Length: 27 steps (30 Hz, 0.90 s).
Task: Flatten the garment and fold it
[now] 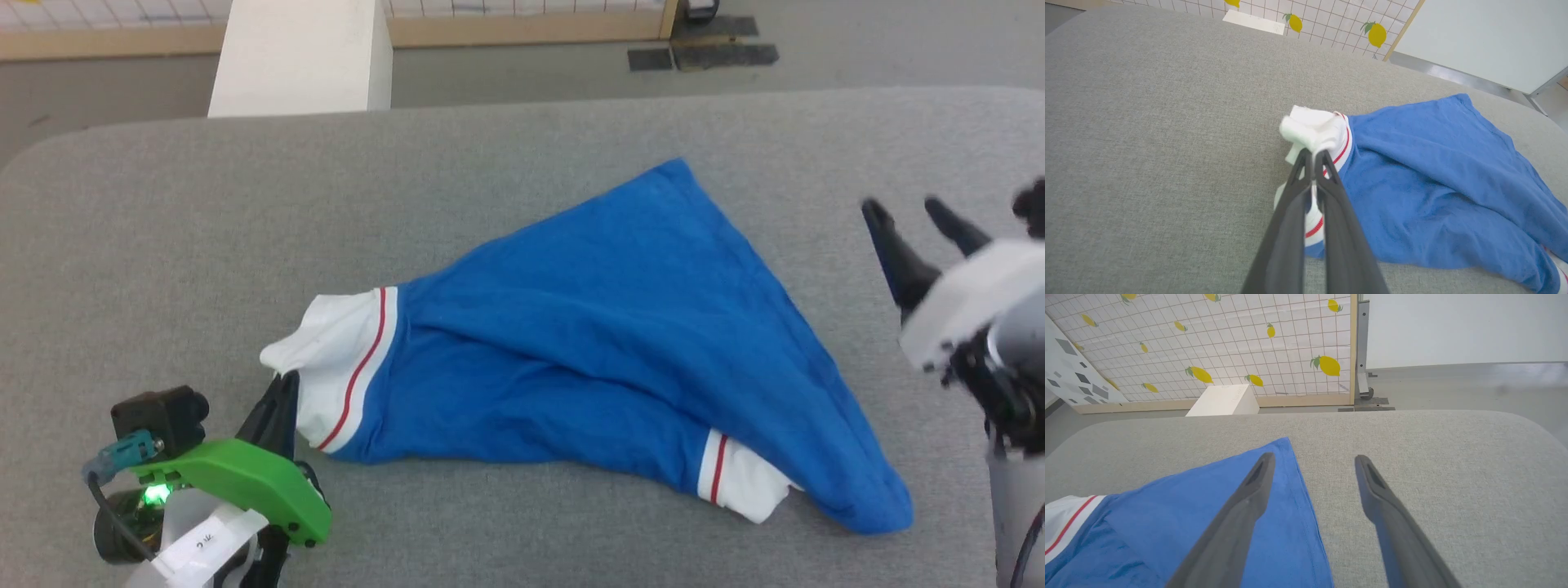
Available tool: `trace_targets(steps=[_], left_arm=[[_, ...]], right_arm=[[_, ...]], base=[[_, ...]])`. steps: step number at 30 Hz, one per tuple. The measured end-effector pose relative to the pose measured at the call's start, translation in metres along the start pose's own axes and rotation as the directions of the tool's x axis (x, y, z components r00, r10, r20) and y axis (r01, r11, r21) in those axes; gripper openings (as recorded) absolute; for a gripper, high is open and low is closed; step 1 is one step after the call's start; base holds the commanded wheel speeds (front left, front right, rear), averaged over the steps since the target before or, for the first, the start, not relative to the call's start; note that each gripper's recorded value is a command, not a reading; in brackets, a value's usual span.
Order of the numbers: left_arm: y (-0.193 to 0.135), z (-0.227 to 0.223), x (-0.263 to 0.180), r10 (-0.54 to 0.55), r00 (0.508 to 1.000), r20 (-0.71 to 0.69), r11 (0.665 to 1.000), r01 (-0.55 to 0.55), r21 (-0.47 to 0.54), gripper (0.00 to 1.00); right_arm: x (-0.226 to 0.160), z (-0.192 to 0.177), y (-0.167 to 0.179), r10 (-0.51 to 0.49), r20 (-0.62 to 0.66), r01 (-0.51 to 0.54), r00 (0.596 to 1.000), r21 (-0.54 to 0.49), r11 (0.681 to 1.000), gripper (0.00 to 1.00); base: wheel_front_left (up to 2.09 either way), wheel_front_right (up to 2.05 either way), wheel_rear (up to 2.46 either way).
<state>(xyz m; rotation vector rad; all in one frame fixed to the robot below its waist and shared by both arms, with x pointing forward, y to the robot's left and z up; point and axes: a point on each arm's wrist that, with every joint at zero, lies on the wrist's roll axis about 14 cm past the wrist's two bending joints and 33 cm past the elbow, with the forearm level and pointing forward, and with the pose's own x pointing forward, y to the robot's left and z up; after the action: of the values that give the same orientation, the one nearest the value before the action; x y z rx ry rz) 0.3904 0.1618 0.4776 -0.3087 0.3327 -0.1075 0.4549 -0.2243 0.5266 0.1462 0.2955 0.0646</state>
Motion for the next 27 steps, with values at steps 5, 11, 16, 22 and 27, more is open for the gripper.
trace_targets(steps=[5,11,16,22,27], left_arm=[[0.003,0.0,0.009,0.003,1.0,-0.004,1.0,-0.003,-0.004,0.0],[0.008,0.0,0.021,0.011,1.0,0.001,1.0,-0.011,-0.005,0.0],[0.017,-0.001,0.031,0.029,1.0,0.004,1.0,-0.029,-0.005,0.0],[0.031,-0.008,0.039,0.062,0.998,-0.007,0.998,-0.062,-0.005,0.0],[0.045,-0.02,0.043,0.1,0.994,-0.037,0.995,-0.101,-0.008,0.0]], right_arm=[[0.041,0.018,0.018,0.045,-0.005,-0.045,0.999,-0.06,0.997,1.0],[0.093,0.016,0.04,0.082,-0.14,-0.103,0.987,-0.151,0.983,1.0],[0.13,-0.014,0.048,0.055,-0.35,-0.141,0.935,-0.224,0.964,1.0],[0.155,-0.065,0.056,-0.008,-0.59,-0.198,0.807,-0.284,0.938,1.0],[0.169,-0.101,0.062,-0.057,-0.702,-0.247,0.71,-0.324,0.913,1.0]], base=[[0.0,0.0,0.0],[0.0,0.0,0.0],[0.0,0.0,0.0],[0.0,0.0,0.0],[0.0,0.0,0.0]])
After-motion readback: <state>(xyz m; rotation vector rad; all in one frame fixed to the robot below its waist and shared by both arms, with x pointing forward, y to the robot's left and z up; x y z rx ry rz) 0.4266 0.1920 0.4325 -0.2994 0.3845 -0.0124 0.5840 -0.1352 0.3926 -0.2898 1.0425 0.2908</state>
